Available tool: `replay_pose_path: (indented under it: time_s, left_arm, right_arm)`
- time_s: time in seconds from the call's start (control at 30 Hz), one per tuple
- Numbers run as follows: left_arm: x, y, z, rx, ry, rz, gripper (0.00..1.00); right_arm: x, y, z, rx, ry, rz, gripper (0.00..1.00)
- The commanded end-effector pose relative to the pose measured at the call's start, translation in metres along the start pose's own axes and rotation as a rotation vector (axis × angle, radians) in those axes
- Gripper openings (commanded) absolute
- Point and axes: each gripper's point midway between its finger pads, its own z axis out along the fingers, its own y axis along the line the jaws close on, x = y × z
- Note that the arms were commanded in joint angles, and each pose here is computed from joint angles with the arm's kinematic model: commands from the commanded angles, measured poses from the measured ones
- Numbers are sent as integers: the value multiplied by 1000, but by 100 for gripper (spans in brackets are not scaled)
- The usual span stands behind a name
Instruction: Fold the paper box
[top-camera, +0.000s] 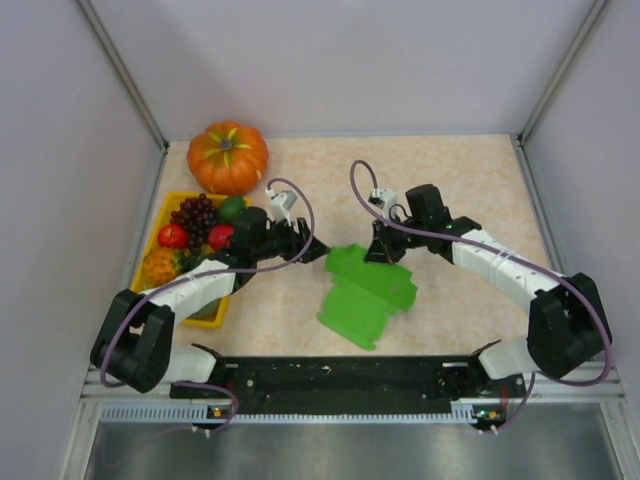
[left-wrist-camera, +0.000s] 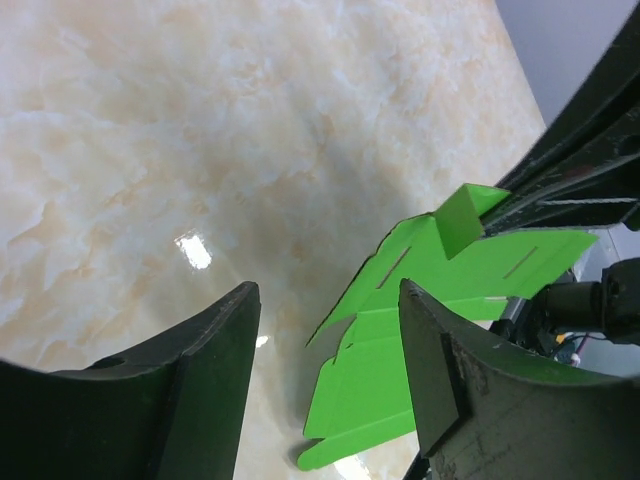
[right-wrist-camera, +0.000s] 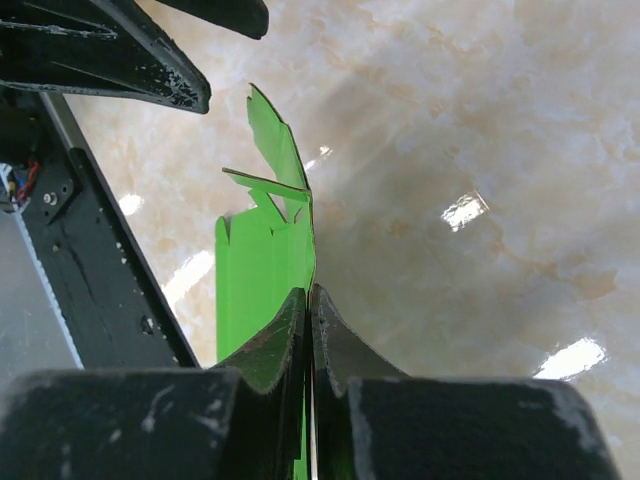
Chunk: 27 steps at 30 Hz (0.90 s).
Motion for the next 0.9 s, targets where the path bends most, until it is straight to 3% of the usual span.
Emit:
replay_pose_path:
  time_s: [0.0, 0.13, 0.43, 0.8, 0.87]
  left_arm:
    - [-27, -33, 10, 187, -72, 132, 59]
    - [-15, -39, 16, 245, -39, 152, 57]
    - [5, -21, 25, 204, 17, 164, 44]
    - [8, -13, 35, 59, -31, 273, 0]
    - [2, -5, 32, 2, -87, 290, 0]
  right_arm:
    - [-18, -1, 7, -17, -14, -90, 0]
    - [-21, 0, 12, -40, -11, -109, 0]
    - [-23, 1, 12, -47, -16, -129, 0]
    - [-26, 4, 19, 1, -8, -140, 0]
    - [-32, -17, 15, 138, -21, -101, 14]
